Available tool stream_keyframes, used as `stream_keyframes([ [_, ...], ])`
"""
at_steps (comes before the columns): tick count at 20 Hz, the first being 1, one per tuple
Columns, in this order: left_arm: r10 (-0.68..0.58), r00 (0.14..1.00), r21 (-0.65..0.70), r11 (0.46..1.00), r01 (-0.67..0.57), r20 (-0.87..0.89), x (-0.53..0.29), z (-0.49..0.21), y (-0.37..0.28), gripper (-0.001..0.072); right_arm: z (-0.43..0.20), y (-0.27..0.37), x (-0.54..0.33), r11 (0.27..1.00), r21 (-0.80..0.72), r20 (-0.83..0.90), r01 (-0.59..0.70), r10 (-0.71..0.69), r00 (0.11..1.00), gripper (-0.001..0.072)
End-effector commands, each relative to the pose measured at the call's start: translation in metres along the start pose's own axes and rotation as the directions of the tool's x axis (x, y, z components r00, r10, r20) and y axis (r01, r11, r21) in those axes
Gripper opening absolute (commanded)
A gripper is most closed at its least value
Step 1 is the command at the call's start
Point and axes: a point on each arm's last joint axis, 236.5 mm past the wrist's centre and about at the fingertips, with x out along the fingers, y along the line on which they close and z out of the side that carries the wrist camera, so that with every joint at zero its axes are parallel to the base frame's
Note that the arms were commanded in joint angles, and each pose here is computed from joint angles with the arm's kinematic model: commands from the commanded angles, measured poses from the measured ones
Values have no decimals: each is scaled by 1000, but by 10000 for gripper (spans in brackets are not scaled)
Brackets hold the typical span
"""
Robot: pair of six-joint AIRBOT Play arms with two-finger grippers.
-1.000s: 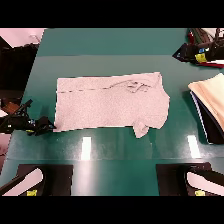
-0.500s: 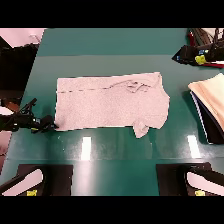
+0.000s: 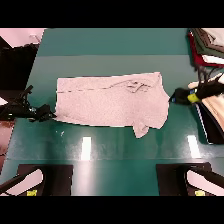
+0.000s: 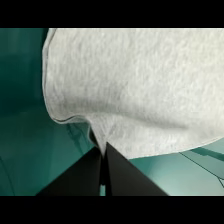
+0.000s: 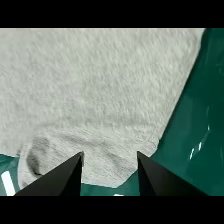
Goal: Fold the shirts.
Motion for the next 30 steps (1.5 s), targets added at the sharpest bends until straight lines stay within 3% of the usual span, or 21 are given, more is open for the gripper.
stream_keyframes([
  [1, -6, 1000, 24, 1000, 6, 8, -6, 6, -5, 25, -36, -34, 43, 989, 145, -47, -6, 13, 999, 386],
  [5, -5, 1000, 24, 1000, 5, 10, -6, 7, -5, 25, -45, -48, 64, 970, 240, -65, -31, 48, 997, 384],
  [11, -5, 1000, 24, 1000, 5, 9, -6, 6, -5, 25, -47, -32, 95, 964, 249, -112, -95, 126, 986, 352],
  [12, -6, 1000, 24, 1000, 5, 8, -6, 6, -5, 26, -44, -31, 97, 967, 237, -102, -92, 119, 988, 290],
  [14, -5, 1000, 24, 1000, 5, 9, -6, 6, -5, 25, -36, -29, 97, 973, 213, -64, -86, 102, 993, 66],
  [15, -5, 1000, 25, 1000, 5, 10, -6, 7, -5, 25, -30, -30, 93, 975, 206, -35, -85, 94, 995, 16],
  [20, -4, 981, 148, 989, -26, 195, -65, 63, -39, 25, 33, -2, 12, 989, 82, 242, -121, 98, 965, 14],
  [23, -40, 894, 293, 950, -104, 446, -163, 107, -100, 25, 83, 46, -99, 989, -84, 494, -120, 146, 857, 13],
  [25, -92, 793, 372, 911, -177, 603, -240, 115, -149, 25, 97, 85, -189, 976, -197, 650, -88, 198, 734, 13],
  [30, -283, 498, 492, 794, -358, 820, -409, 63, -268, 25, 53, 165, -377, 921, -386, 853, 48, 336, 400, 13],
])
